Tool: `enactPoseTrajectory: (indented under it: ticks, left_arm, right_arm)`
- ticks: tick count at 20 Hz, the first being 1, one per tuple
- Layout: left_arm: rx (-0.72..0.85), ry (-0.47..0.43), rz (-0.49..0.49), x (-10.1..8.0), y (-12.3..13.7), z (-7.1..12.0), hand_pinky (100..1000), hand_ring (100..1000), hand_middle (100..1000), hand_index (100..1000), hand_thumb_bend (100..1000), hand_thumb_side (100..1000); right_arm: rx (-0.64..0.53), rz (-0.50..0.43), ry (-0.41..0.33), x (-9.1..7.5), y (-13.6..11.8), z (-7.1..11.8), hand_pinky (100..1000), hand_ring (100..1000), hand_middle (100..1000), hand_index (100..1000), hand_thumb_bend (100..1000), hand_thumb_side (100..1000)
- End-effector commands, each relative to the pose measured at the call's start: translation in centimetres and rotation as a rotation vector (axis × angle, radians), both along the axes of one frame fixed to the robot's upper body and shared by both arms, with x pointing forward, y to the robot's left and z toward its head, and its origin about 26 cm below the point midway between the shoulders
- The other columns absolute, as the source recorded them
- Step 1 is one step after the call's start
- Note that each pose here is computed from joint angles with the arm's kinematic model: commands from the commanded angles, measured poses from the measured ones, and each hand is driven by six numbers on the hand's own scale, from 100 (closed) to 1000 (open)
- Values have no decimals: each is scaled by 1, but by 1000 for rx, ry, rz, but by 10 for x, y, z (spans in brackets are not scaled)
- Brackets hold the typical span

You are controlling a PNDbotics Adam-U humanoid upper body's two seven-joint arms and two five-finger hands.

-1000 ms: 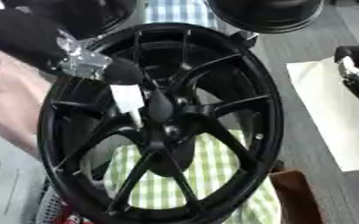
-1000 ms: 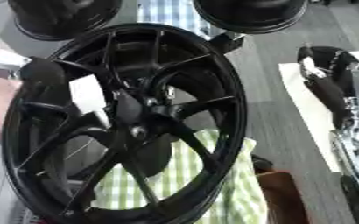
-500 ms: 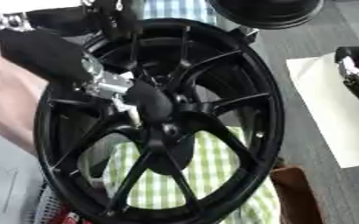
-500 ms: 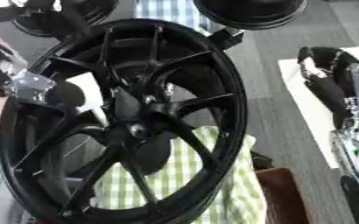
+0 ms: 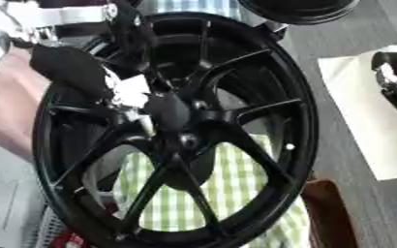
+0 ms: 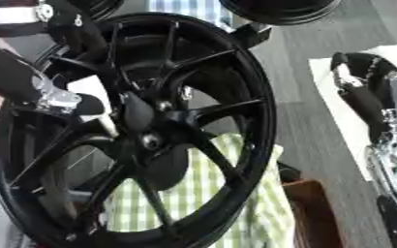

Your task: Pull the pin out of the wheel hub.

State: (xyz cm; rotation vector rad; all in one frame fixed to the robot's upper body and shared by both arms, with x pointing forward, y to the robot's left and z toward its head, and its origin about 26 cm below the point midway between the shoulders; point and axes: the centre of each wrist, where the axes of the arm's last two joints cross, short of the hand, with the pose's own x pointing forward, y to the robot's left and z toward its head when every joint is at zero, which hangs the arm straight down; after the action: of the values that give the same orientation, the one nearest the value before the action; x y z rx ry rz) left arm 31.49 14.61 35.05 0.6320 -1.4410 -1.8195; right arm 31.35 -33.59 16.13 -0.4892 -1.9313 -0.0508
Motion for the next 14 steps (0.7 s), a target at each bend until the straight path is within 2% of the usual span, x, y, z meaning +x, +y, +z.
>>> enactPoseTrajectory:
  ticks: [1, 14]
  left_arm:
    - [33, 41, 65, 2, 5, 5, 796, 759, 745, 841, 595, 560]
    - [44, 55, 89, 7, 12, 1, 793, 756, 742, 838, 587, 559]
  right_arm:
    - [-4, 1, -24, 0, -1, 7, 823, 757, 613, 699, 276, 428]
    - [-2, 2, -24, 0, 0, 7, 823, 757, 613, 699, 275, 429]
